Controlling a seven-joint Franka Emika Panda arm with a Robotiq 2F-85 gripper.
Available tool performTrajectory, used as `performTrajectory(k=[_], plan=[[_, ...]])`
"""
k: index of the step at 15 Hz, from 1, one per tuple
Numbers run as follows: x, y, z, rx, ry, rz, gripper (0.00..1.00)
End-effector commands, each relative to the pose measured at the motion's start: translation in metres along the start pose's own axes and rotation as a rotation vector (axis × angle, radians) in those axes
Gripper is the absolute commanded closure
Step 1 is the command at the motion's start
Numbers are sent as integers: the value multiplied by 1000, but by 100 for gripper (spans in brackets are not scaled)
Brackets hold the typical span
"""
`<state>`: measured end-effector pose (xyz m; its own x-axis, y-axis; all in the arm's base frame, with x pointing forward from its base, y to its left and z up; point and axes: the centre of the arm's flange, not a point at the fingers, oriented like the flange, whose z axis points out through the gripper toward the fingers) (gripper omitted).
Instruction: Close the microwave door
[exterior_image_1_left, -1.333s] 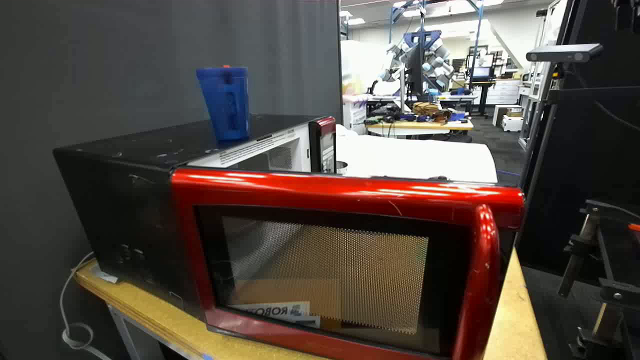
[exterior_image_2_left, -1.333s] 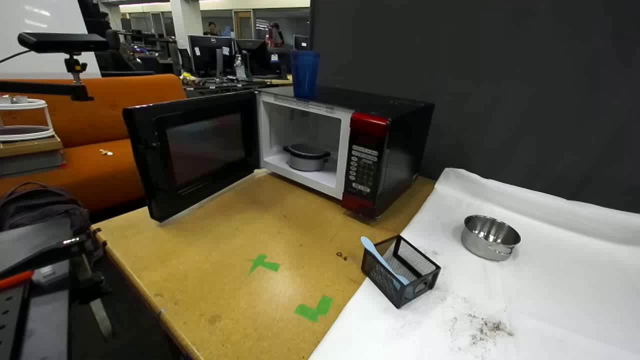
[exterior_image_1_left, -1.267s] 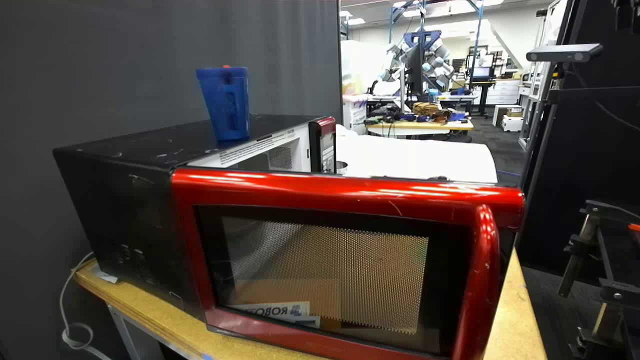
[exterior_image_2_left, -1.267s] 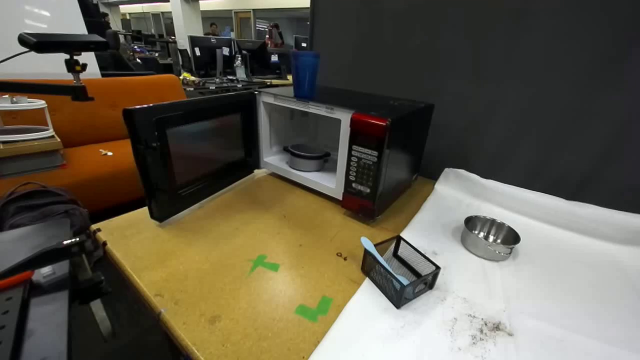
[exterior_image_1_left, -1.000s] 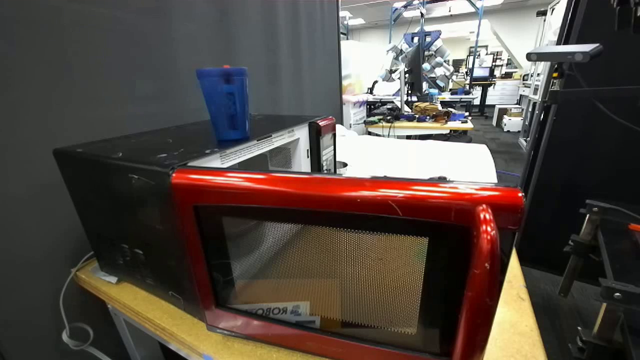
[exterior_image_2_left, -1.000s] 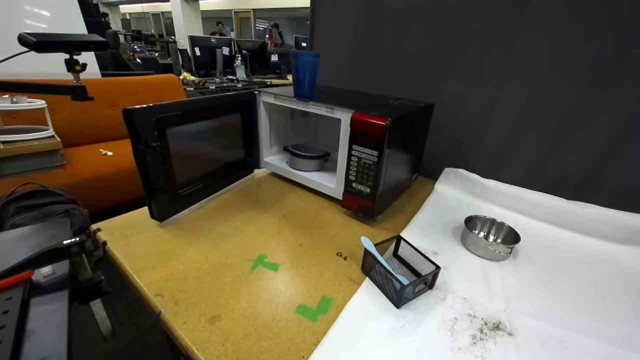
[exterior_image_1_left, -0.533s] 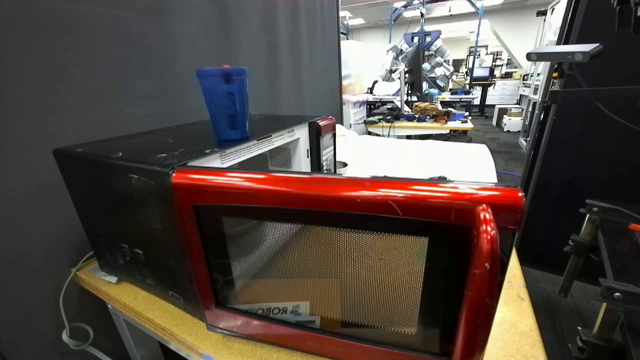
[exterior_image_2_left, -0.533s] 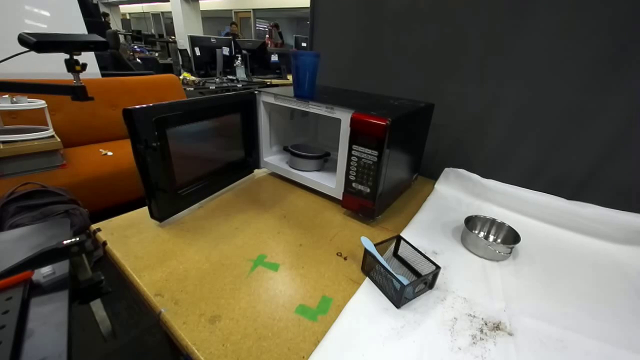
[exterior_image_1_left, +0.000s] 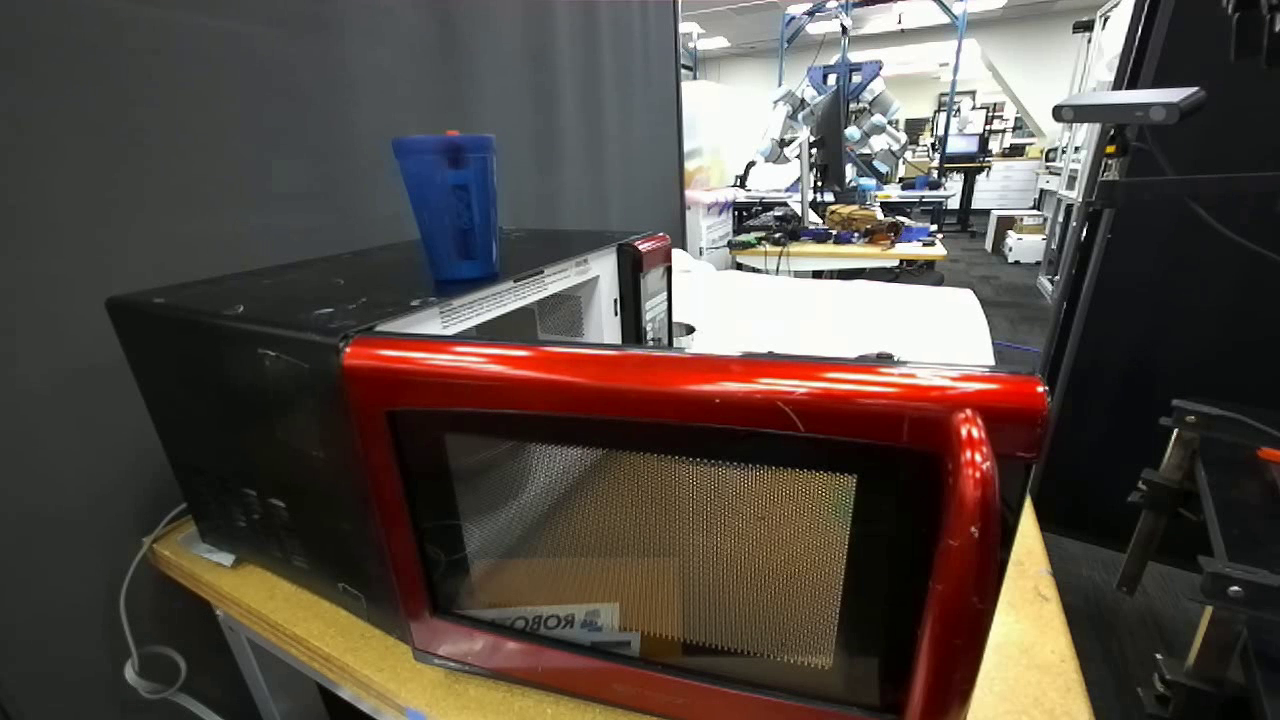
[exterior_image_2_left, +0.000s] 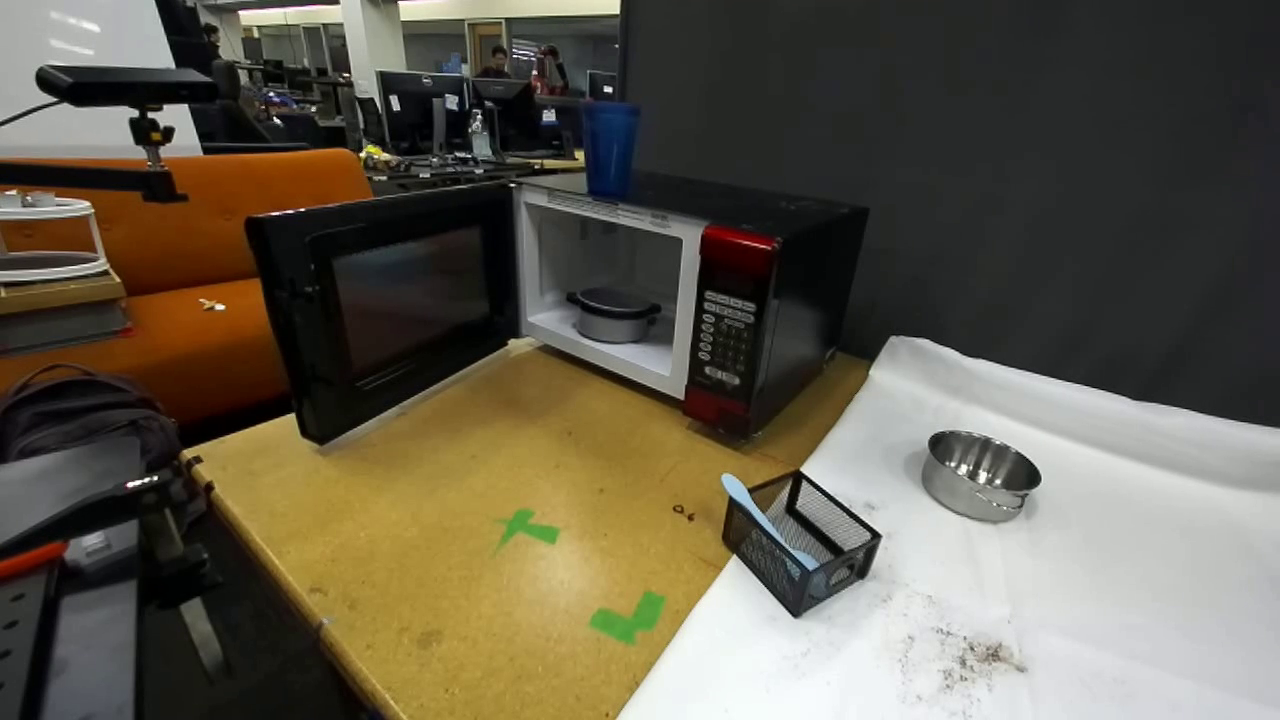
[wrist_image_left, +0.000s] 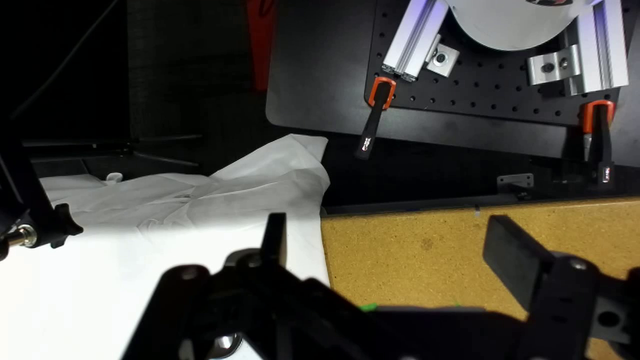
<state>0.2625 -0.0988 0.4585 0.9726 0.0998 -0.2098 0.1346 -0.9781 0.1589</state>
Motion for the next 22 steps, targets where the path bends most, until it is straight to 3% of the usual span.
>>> performTrajectory(k=[1,5,8,13,16,20,22], plan=[[1,-2,1,17,5,0,0],[16,-55,2,151,69,75,0],[38,-106,5,280,125,202,0],[79,-180,13,416,225,403,0],[95,-229,17,384,198,448,0],[91,-297,34,251,115,474,0],[95,-315,34,299,134,526,0]])
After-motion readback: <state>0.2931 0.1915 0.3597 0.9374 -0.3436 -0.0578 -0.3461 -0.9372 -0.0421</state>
